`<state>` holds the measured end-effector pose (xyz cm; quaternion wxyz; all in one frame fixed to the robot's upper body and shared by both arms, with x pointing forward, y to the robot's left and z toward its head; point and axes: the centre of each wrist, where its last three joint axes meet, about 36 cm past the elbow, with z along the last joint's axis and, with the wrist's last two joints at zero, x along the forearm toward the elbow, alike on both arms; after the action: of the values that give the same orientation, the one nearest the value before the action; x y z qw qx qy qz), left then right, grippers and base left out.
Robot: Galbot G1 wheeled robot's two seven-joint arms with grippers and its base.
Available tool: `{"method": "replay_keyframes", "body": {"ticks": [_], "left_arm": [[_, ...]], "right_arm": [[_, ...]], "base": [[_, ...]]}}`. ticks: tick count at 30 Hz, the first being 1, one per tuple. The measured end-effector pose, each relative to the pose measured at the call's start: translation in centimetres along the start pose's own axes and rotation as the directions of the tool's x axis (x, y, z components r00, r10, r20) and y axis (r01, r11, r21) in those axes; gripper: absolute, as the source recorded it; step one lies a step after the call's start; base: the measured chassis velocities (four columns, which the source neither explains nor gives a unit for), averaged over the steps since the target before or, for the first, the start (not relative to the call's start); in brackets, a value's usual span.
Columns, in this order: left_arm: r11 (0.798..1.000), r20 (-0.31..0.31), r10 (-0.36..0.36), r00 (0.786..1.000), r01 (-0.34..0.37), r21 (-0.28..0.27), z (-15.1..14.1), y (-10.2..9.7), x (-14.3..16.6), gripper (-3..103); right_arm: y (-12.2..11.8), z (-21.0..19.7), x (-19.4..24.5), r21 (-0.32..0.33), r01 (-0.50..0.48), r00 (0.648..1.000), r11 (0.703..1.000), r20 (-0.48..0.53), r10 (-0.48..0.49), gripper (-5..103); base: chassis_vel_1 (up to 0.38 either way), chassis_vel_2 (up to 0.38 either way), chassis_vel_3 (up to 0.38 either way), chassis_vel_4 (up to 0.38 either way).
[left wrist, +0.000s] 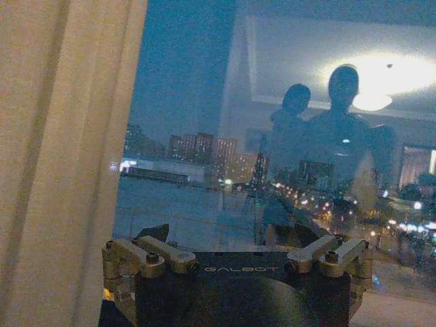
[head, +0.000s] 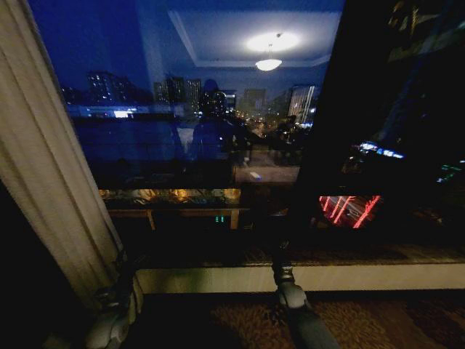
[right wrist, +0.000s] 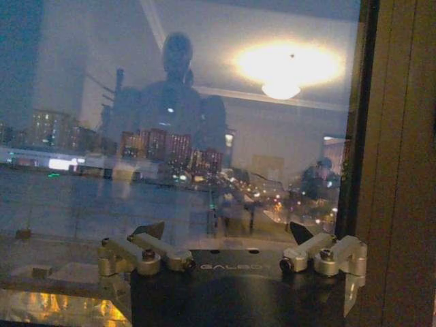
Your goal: Open the curtains by pulling them apart, changing their state from closed to fully open.
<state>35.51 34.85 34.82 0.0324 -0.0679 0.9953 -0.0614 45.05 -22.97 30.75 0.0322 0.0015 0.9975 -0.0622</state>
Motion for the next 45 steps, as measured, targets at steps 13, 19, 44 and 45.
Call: {"method": "replay_keyframes", "body": {"ticks": [13,19,44,45], "left_arm": [[1.0,0.001,-0.003,1.0,0.003,-0.002,0.0,0.09,-0.04,100],[1.0,0.001,-0.003,1.0,0.003,-0.002,0.0,0.11,-0.05,100],[1.0,0.001,-0.003,1.0,0.003,-0.002,0.01,0.13,-0.07,100],[1.0,0.001,-0.003,1.0,0.003,-0.002,0.0,0.12,-0.07,100]], "right_arm": [[0.0,0.0,0.0,0.0,0.0,1.0,1.0,0.0,0.0,100],[0.01,0.0,0.0,0.0,0.0,1.0,1.0,0.0,0.0,100],[0.0,0.0,0.0,0.0,0.0,1.0,1.0,0.0,0.0,100],[0.0,0.0,0.0,0.0,0.0,1.0,1.0,0.0,0.0,100]], "base": [[-0.008,-0.007,0.009,0.008],[-0.11,-0.108,0.117,0.112],[-0.31,-0.301,0.306,0.308],[-0.362,-0.357,0.357,0.349]]}}
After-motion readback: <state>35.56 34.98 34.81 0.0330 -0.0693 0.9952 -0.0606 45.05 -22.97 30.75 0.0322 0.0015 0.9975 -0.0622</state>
